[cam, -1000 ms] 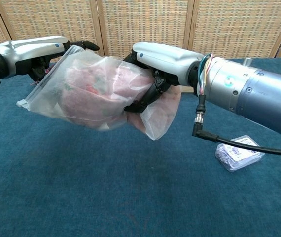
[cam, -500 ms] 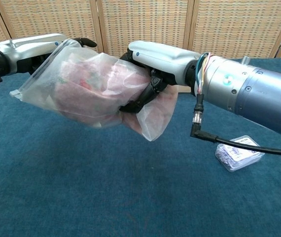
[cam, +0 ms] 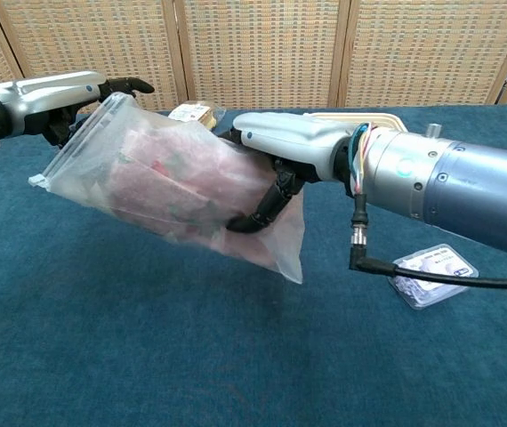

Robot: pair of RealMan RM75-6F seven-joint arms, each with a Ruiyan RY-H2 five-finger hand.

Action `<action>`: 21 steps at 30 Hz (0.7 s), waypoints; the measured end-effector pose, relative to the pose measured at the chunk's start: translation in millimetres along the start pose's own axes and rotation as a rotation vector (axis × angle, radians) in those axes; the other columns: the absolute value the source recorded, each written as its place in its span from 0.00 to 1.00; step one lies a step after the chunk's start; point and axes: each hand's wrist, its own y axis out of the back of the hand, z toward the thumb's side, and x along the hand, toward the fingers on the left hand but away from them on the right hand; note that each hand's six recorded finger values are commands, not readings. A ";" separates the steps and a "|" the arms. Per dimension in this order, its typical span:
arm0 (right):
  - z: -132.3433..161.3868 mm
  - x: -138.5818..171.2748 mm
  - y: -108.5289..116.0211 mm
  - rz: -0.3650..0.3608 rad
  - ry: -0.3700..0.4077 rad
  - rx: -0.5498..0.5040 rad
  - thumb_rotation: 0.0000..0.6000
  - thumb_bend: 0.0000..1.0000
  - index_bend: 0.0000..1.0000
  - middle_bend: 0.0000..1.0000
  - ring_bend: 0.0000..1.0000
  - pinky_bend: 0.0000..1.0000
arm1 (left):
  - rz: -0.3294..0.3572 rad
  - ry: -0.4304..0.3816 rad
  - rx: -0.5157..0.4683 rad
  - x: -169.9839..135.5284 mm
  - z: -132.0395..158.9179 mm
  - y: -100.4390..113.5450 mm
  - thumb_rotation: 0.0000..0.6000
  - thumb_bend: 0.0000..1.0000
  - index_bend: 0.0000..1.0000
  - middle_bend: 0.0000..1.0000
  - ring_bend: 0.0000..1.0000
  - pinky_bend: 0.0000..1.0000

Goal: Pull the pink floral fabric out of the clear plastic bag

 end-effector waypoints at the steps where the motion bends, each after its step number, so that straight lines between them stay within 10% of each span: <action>1: -3.7 0.8 -0.1 0.006 -0.013 0.015 1.00 0.00 0.00 0.00 0.00 0.00 | -0.004 0.005 0.003 2.5 -2.8 -2.5 1.00 0.41 0.68 0.00 0.00 0.00; 9: -31.5 23.3 14.0 -0.003 -0.060 0.205 1.00 0.00 0.01 0.13 0.13 0.05 | -0.024 0.032 0.009 20.4 -11.3 -17.0 1.00 0.40 0.68 0.00 0.00 0.00; 13: -33.7 37.0 16.2 -0.043 -0.005 0.327 1.00 0.00 0.08 0.38 0.39 0.32 | -0.019 0.023 0.025 23.5 -5.6 -14.7 1.00 0.40 0.68 0.00 0.00 0.00; 21: -32.4 73.0 2.4 -0.097 0.251 0.616 1.00 0.00 0.18 0.58 0.57 0.70 | -0.014 0.015 0.027 25.8 5.4 -10.6 1.00 0.41 0.68 0.00 0.00 0.00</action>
